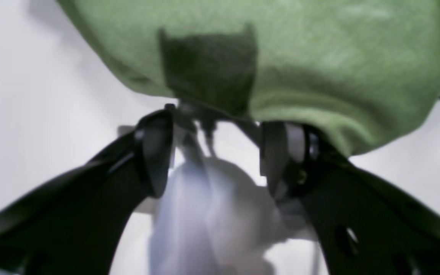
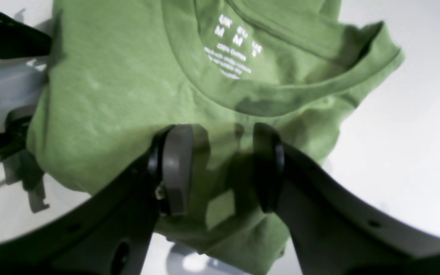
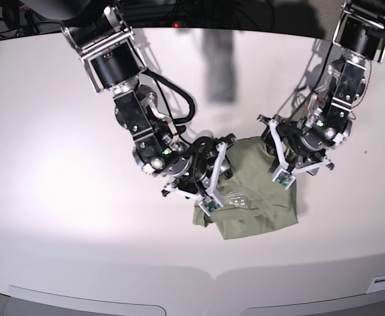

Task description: Fold the T-shirt properly

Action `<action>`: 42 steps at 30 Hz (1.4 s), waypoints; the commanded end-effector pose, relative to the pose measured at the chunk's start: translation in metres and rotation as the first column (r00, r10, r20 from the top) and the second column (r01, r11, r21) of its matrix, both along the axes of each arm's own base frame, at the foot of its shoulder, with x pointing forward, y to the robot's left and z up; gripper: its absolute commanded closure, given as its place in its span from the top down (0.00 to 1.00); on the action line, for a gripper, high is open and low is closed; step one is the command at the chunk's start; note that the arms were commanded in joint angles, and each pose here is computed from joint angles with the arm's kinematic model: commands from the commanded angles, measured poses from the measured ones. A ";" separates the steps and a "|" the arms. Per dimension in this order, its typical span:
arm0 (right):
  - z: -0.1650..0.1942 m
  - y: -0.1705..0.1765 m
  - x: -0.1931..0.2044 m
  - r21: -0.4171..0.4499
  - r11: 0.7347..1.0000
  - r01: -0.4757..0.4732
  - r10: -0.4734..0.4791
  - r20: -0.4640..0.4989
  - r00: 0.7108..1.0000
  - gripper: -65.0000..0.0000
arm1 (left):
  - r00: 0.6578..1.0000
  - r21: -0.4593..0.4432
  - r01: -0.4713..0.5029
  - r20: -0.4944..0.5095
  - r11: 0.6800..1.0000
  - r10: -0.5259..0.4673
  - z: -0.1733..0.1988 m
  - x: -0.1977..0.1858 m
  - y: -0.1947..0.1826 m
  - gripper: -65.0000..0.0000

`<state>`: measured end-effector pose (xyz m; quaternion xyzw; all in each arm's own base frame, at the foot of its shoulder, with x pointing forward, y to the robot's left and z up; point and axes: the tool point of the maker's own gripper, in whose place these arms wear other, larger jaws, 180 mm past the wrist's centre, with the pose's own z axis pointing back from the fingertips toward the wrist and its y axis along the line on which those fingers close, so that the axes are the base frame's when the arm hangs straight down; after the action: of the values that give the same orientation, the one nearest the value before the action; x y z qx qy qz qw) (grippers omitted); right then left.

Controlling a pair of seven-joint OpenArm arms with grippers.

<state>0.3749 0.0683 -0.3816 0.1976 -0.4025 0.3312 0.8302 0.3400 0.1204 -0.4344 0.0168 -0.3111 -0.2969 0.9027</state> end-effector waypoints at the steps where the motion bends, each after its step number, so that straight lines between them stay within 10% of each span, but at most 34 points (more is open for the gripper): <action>1: 0.034 0.009 0.017 0.052 0.999 -0.007 0.002 0.090 0.996 0.40 | 0.999 0.056 -0.035 0.039 0.998 0.033 0.010 0.013 0.016 0.57; 11: 0.126 -0.015 0.041 0.143 0.988 0.061 -0.100 0.287 0.953 0.40 | 0.984 0.062 -0.101 0.154 0.993 0.090 0.048 0.054 0.024 0.57; 18: 0.143 -0.082 0.046 0.137 0.968 0.208 -0.238 0.258 0.936 0.40 | 0.976 -0.008 -0.151 0.156 0.988 0.151 0.055 0.054 0.021 0.57; 31: 0.112 -0.187 -0.071 0.059 0.953 0.296 -0.302 0.161 0.940 0.40 | 0.936 -0.029 -0.123 0.329 0.992 0.126 0.140 -0.013 0.035 0.57; 42: 0.098 -0.249 -0.208 -0.184 0.916 0.357 -0.374 -0.065 0.925 0.40 | 0.935 -0.008 -0.273 0.233 0.962 0.267 0.150 -0.112 0.090 0.57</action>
<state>0.1618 -0.1867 -0.2927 0.0573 -0.3420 0.1860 0.9193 0.2236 0.2101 -0.2939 0.0977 -0.3896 -0.1647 0.9009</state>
